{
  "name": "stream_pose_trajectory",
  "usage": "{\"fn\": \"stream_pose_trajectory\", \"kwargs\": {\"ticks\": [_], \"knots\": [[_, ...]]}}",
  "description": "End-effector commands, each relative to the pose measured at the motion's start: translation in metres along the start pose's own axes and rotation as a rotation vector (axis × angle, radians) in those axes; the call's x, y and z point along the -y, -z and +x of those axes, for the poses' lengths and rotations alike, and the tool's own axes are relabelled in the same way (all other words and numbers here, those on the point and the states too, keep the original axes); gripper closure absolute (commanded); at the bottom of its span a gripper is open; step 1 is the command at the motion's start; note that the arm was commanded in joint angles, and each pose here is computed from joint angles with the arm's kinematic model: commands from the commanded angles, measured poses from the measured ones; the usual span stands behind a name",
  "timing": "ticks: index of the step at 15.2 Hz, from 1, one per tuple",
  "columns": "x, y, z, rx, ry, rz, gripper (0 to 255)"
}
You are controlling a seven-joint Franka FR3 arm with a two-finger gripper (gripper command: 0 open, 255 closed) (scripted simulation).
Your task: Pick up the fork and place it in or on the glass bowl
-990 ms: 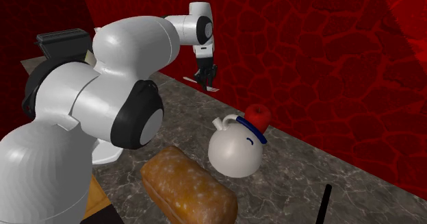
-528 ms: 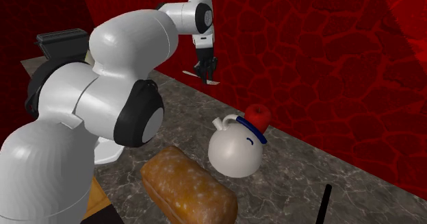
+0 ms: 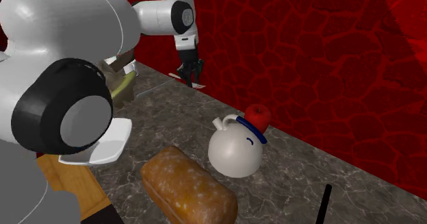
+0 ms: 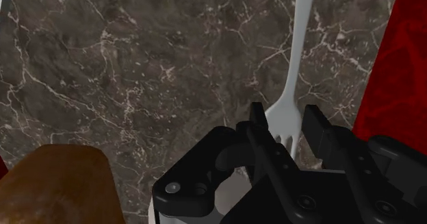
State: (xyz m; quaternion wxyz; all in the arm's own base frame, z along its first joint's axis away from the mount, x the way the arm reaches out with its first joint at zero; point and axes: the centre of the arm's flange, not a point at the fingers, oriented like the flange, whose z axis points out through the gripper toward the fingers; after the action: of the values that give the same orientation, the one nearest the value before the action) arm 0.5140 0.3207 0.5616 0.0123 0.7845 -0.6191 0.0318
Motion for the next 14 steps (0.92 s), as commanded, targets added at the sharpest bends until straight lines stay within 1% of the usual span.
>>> {"fn": "stream_pose_trajectory", "kwargs": {"ticks": [1, 14], "knots": [[-0.028, 0.001, -0.004, 0.000, -0.002, -0.001, 255], [-0.196, 0.007, -0.034, 0.000, -0.002, -0.001, 255]]}}
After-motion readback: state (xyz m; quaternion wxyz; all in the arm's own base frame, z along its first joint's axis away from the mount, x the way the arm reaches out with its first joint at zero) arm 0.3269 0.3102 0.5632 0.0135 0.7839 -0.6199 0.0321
